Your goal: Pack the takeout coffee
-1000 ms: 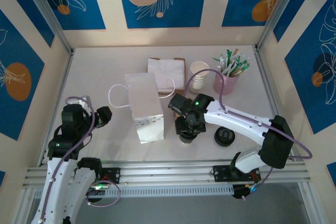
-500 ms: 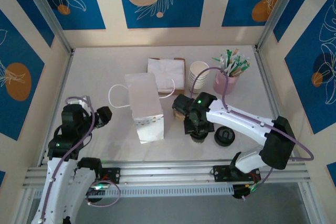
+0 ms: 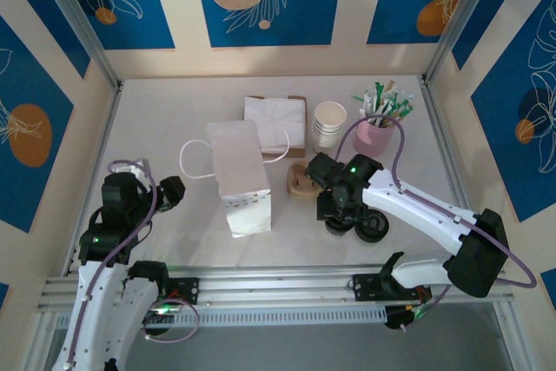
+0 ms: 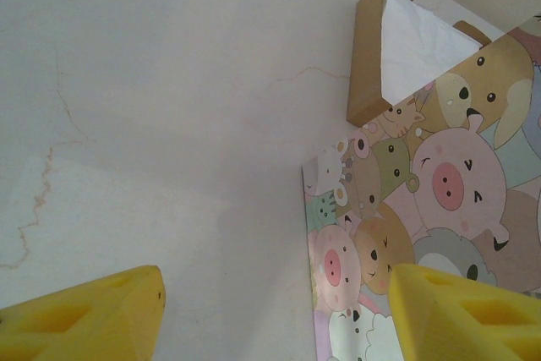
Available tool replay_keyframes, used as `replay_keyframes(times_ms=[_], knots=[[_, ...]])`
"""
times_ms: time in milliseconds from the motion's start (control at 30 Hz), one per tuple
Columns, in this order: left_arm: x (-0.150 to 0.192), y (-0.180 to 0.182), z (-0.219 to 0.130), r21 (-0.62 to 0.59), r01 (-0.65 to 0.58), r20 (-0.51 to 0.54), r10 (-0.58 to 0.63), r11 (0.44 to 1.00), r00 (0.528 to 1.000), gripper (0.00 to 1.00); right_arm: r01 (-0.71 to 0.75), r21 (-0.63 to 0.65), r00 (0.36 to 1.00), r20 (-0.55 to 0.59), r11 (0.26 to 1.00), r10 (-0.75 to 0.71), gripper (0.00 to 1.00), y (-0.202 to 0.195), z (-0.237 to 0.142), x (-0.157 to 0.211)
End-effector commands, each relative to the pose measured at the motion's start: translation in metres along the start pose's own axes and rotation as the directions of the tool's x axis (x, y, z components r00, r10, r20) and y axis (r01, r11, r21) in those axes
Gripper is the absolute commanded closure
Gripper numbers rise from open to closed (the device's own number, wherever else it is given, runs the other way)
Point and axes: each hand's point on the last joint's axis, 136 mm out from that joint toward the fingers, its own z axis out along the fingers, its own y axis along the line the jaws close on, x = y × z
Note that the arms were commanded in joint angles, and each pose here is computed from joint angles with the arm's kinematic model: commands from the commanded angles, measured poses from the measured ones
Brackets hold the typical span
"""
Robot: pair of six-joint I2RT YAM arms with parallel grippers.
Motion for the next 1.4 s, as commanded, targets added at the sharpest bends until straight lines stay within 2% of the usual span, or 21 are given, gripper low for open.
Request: replay_keyframes(times_ms=[0, 167, 433, 700, 767, 800, 900, 933, 1100, 1133, 1167, 1200, 1233, 1267, 1333, 1367], knots=[[-0.001, 0.001, 0.002, 0.003, -0.001, 0.002, 0.001, 1.0, 1.0, 0.3, -0.03, -0.021, 1.0, -0.006, 0.999, 0.029, 0.22, 0.0, -0.002, 0.002], [-0.001, 0.001, 0.002, 0.002, 0.0, 0.001, 0.0, 1.0, 1.0, 0.3, -0.038, -0.035, 0.999, -0.005, 0.999, 0.038, 0.19, 0.002, -0.002, 0.002], [-0.001, 0.001, 0.002, 0.002, 0.001, 0.001, -0.001, 1.0, 1.0, 0.3, -0.055, -0.022, 0.999, -0.003, 0.998, 0.055, 0.18, -0.002, -0.004, 0.0], [-0.001, 0.001, 0.002, 0.002, 0.0, 0.001, 0.0, 1.0, 1.0, 0.3, -0.06, 0.009, 0.998, -0.001, 0.998, 0.06, 0.34, -0.008, -0.007, -0.002], [-0.001, 0.001, 0.002, 0.002, 0.0, 0.001, 0.0, 1.0, 1.0, 0.3, -0.065, 0.005, 0.998, 0.002, 0.998, 0.065, 0.34, -0.007, -0.008, -0.002], [-0.001, 0.001, 0.002, 0.002, 0.0, 0.002, 0.0, 1.0, 1.0, 0.3, -0.07, 0.004, 0.998, 0.0, 0.998, 0.07, 0.34, -0.008, -0.008, -0.002], [-0.001, 0.001, 0.003, 0.001, 0.001, 0.001, -0.001, 1.0, 1.0, 0.3, -0.083, -0.007, 0.997, -0.009, 0.997, 0.083, 0.19, -0.008, -0.007, -0.003], [-0.001, 0.001, 0.003, 0.001, 0.001, 0.0, -0.001, 1.0, 1.0, 0.3, -0.085, -0.013, 0.996, -0.012, 0.996, 0.085, 0.17, -0.007, -0.007, -0.002], [-0.001, 0.001, 0.003, 0.001, 0.001, 0.002, -0.001, 1.0, 1.0, 0.3, -0.11, -0.04, 0.994, 0.002, 0.993, 0.11, 0.17, -0.008, -0.011, -0.004], [-0.001, 0.002, 0.003, 0.0, 0.0, 0.001, 0.0, 1.0, 1.0, 0.3, -0.113, -0.053, 0.994, 0.004, 0.992, 0.114, 0.19, -0.008, -0.011, -0.005], [-0.001, 0.001, 0.003, 0.002, 0.001, 0.0, -0.001, 1.0, 1.0, 0.3, -0.117, -0.062, 0.993, 0.002, 0.991, 0.118, 0.27, -0.007, -0.012, -0.005], [-0.001, 0.001, 0.003, 0.001, 0.001, 0.001, -0.001, 1.0, 1.0, 0.3, -0.115, -0.077, 0.993, 0.0, 0.99, 0.115, 0.45, -0.006, -0.012, -0.005], [-0.001, 0.001, 0.003, 0.001, 0.001, 0.001, -0.001, 1.0, 1.0, 0.3, -0.118, -0.083, 0.993, -0.006, 0.99, 0.118, 0.5, -0.006, -0.011, -0.004], [-0.001, 0.002, 0.003, 0.0, -0.001, 0.001, 0.001, 1.0, 1.0, 0.3, -0.122, -0.086, 0.993, -0.008, 0.989, 0.121, 0.49, -0.006, -0.012, -0.005], [-0.001, 0.001, 0.003, 0.001, 0.001, 0.001, -0.001, 1.0, 1.0, 0.3, -0.13, -0.07, 0.991, -0.018, 0.989, 0.13, 0.34, -0.009, -0.01, -0.003], [-0.001, 0.001, 0.003, 0.001, 0.0, 0.002, 0.0, 1.0, 1.0, 0.3, -0.128, -0.067, 0.992, -0.023, 0.989, 0.127, 0.31, -0.01, -0.01, -0.003]])
